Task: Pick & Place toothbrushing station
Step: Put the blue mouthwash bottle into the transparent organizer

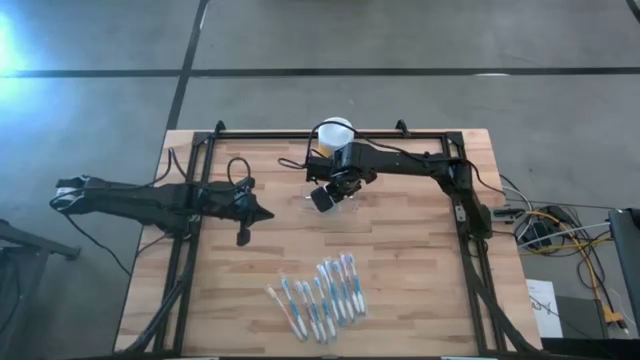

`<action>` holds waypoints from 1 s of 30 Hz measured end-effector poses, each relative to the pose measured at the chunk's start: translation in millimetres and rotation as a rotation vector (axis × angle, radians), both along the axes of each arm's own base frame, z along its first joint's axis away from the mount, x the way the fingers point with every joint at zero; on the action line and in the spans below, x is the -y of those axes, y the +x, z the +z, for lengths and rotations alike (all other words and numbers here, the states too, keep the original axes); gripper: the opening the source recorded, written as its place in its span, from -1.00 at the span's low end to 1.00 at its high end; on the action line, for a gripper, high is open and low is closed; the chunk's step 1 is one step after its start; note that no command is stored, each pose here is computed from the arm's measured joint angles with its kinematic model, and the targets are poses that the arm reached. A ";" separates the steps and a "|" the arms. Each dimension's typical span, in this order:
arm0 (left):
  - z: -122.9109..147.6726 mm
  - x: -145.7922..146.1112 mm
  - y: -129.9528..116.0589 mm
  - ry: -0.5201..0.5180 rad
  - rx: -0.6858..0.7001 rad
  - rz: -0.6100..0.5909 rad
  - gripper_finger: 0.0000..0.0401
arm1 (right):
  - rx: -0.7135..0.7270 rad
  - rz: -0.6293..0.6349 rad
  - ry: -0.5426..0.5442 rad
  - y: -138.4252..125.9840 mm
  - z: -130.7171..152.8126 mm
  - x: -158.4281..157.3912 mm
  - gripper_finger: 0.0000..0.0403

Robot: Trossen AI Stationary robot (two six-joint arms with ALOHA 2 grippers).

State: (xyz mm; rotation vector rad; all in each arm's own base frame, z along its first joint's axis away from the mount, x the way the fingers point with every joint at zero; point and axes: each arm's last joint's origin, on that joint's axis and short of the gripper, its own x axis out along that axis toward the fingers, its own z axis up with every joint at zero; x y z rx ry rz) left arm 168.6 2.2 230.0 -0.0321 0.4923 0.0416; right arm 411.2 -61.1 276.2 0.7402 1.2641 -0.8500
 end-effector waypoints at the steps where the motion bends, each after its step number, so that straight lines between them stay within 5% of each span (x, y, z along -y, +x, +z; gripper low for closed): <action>1: 0.0 0.0 0.0 0.000 0.000 0.000 -0.95 | 0.000 -0.002 -0.008 0.1 0.0 0.3 -0.55; 17: 0.0 0.0 0.0 0.001 0.000 -0.001 -0.95 | 0.001 0.005 -0.018 0.7 -1.4 3.0 -0.20; 30: -0.4 0.0 -0.2 0.003 -0.005 -0.002 -0.95 | -0.077 0.062 -0.015 -6.2 -1.3 1.0 -0.42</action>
